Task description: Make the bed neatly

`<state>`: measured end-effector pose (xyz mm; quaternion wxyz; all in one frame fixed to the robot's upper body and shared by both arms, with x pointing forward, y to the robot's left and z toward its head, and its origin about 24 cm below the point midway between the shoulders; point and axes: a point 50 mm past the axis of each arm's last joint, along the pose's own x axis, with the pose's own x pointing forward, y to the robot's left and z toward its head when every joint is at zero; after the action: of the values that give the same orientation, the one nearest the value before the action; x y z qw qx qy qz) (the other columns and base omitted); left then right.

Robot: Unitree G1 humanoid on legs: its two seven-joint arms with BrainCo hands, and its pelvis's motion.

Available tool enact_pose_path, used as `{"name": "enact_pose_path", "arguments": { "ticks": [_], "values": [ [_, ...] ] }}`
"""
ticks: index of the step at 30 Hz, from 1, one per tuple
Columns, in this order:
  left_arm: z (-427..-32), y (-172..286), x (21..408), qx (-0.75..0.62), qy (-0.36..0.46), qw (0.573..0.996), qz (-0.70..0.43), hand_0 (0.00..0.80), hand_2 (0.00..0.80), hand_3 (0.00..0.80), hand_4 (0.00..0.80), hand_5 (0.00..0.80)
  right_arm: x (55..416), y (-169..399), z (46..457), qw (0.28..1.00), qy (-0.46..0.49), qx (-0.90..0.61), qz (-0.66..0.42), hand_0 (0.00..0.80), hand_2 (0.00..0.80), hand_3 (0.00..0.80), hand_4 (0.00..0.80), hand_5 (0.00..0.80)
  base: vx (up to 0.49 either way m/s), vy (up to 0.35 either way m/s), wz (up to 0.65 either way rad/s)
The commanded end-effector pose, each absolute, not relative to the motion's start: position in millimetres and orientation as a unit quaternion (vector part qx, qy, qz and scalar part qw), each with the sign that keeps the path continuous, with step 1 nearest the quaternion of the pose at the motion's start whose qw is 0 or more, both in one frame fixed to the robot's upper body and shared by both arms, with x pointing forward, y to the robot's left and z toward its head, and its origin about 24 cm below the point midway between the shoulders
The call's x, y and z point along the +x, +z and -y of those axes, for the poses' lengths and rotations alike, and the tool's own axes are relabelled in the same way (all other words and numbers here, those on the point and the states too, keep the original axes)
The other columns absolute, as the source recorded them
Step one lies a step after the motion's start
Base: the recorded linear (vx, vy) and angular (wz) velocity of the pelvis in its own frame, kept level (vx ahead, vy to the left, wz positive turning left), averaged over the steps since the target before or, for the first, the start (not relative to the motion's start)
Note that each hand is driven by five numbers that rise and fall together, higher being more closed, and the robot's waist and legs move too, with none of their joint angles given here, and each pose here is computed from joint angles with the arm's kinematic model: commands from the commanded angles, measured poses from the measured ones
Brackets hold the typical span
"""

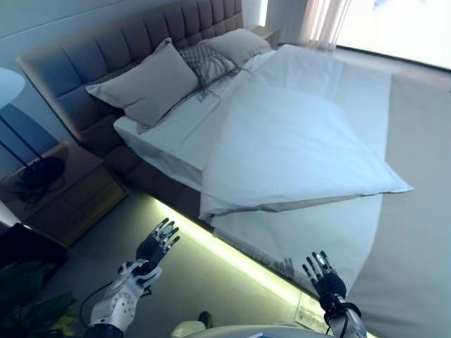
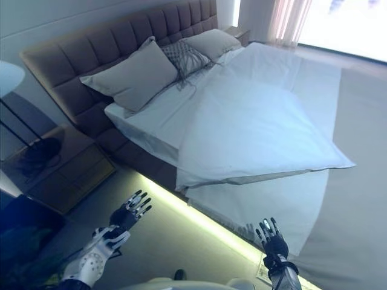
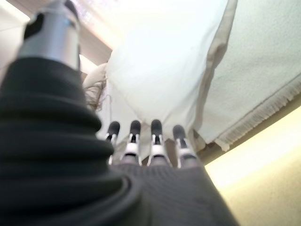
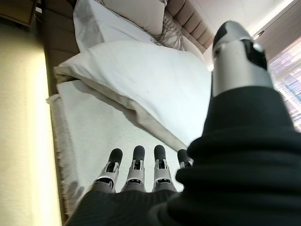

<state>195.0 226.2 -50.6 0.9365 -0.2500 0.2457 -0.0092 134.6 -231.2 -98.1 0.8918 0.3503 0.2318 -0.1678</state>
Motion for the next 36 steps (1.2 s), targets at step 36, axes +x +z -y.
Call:
{"name": "enact_pose_path", "arguments": {
  "ticks": [36],
  "values": [
    [-221, -33, 201, -0.256, -0.02, 0.956, -0.144, 0.0, 0.0, 0.0, 0.0, 0.0, 153, -81, 237, 0.901, -0.141, 0.37, -0.178, 0.0, 0.0, 0.0, 0.0, 0.0, -0.006, -0.042, -0.02]
  ]
}}
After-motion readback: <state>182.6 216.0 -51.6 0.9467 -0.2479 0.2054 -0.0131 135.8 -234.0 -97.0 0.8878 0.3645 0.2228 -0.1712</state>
